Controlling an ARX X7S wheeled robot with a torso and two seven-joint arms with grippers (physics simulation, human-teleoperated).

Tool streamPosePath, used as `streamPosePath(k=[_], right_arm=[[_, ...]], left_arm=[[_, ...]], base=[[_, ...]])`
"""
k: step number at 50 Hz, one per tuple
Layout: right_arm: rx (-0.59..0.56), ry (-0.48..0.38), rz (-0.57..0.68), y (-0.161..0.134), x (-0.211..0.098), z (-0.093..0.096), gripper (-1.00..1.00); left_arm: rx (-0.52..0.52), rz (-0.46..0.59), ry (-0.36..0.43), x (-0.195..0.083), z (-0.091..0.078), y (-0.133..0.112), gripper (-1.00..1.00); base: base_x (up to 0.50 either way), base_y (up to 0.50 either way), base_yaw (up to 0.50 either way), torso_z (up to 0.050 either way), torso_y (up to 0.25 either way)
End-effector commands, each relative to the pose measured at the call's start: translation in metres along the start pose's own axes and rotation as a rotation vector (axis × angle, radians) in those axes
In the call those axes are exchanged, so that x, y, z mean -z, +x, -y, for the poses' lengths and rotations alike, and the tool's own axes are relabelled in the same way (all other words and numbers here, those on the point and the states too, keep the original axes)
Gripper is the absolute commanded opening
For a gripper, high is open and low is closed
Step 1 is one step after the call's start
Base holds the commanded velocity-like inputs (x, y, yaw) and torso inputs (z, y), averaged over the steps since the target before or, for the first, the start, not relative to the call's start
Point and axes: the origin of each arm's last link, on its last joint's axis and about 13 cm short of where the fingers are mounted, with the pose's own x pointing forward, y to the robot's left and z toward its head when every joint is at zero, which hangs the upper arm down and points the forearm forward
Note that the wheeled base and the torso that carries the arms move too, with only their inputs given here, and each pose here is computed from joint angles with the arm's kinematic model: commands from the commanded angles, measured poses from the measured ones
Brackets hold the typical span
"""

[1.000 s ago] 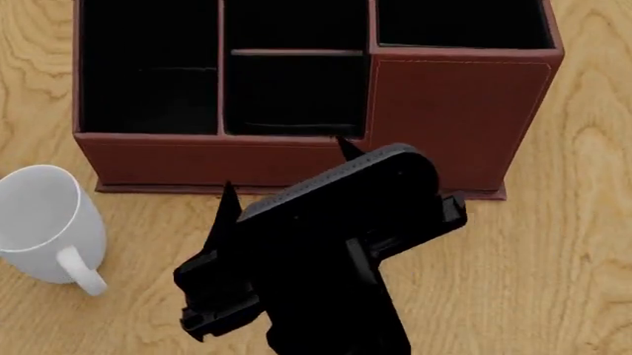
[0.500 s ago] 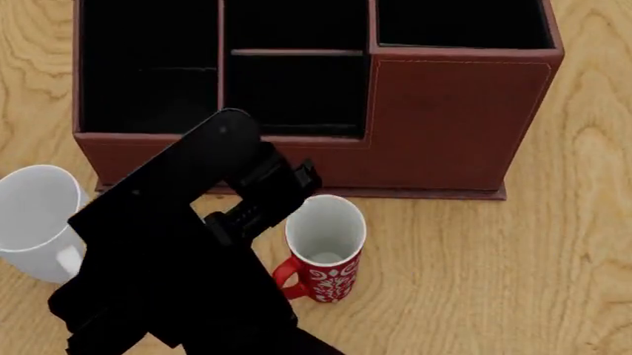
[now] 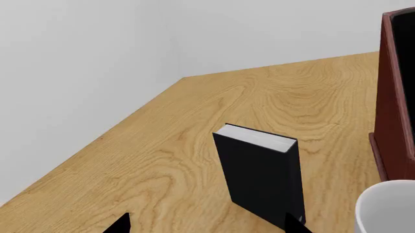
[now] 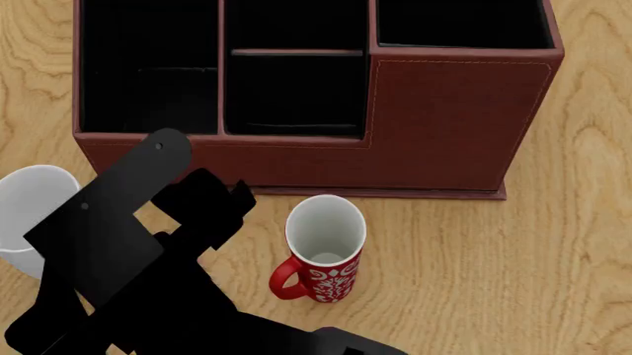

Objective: Pick up the white mug and place it to the right of the caddy.

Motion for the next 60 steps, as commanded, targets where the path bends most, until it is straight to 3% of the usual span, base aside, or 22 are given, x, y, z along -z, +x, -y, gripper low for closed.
streamPosePath(k=[1,60], right_arm=[[-0.055,0.017,-0.029,0.016,0.011,-0.003,1.00],[-0.196,0.065,-0.150,0.081,0.057,-0.010,1.00]], left_arm=[[-0.010,-0.002,0.006,0.002,-0.001,0.001,1.00],[-0.013,-0.014,0.016,0.012,0.001,0.004,1.00]], base=[[0.00,0.00,0.00,0.000,0.000],[0.00,0.00,0.00,0.000,0.000]])
